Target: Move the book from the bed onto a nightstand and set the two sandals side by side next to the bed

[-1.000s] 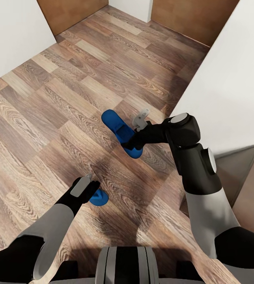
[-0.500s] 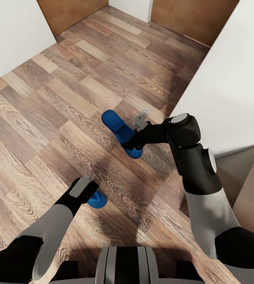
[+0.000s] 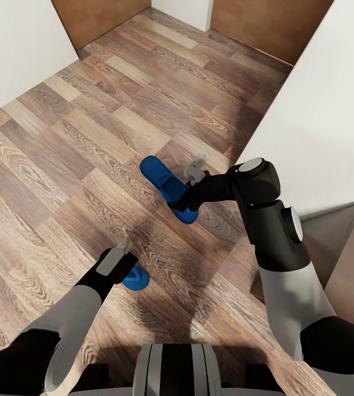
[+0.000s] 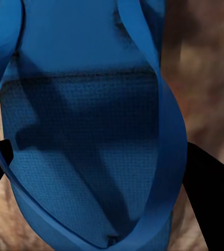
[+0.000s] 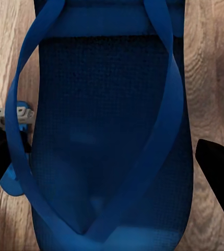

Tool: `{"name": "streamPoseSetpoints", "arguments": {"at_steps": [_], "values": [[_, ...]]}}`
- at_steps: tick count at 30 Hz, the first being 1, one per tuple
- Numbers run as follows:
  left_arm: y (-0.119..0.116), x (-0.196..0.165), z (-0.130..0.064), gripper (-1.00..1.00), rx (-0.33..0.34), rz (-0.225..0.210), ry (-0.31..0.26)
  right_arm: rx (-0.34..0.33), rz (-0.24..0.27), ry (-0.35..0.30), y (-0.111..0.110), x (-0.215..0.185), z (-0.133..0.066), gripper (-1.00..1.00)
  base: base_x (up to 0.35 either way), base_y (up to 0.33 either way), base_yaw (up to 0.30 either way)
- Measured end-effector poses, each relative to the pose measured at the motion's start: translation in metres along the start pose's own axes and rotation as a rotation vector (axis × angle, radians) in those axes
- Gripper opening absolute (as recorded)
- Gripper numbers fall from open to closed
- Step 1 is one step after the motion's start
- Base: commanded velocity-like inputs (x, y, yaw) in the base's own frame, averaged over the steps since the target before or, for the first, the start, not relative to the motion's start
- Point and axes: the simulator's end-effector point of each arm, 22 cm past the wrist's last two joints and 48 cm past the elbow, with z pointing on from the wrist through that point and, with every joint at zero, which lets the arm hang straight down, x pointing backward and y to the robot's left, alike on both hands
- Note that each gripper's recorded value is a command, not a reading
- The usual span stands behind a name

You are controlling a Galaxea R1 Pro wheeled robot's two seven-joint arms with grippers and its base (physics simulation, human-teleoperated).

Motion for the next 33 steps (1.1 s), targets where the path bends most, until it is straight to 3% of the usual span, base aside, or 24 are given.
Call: {"name": "streamPoseSetpoints", "arguments": {"at_steps": [16, 19, 22, 23, 24, 26, 28, 33], "values": [[-0.009, -0.007, -0.009, -1.0, 0.013, 0.021, -0.023, 0.003, -0.002, 0.003, 0.0, 0.0, 0.001, -1.0, 0.0, 0.0, 0.0], [-0.011, -0.007, -0.021, -1.0, 0.027, 0.06, -0.032, 0.024, -0.01, 0.003, -0.003, -0.005, 0.0, -1.0, 0.0, 0.0, 0.0], [-0.004, -0.021, -0.05, -1.0, 0.065, 0.122, -0.077, 0.056, 0.001, -0.006, -0.01, -0.011, -0.002, -1.0, 0.0, 0.0, 0.0], [-0.001, -0.028, -0.059, -1.0, 0.073, 0.138, -0.097, 0.066, 0.016, -0.011, -0.014, -0.012, -0.004, -1.0, 0.0, 0.0, 0.0], [0.021, -0.045, -0.082, -1.0, 0.06, 0.183, -0.148, 0.092, 0.09, -0.022, -0.032, -0.001, -0.008, -1.0, 0.0, 0.0, 0.0], [0.022, -0.068, -0.118, -1.0, 0.084, 0.222, -0.222, 0.076, 0.196, -0.003, -0.033, 0.033, -0.003, -1.0, 0.0, 0.0, 0.0], [0.026, -0.077, -0.138, -1.0, 0.091, 0.267, -0.251, 0.058, 0.274, 0.042, -0.022, 0.073, 0.005, -1.0, 0.0, 0.0, 0.0], [0.026, -0.086, -0.169, -1.0, 0.103, 0.346, -0.287, 0.065, 0.384, 0.122, 0.0, 0.137, 0.013, -1.0, 0.0, 0.0, 0.0]]}}
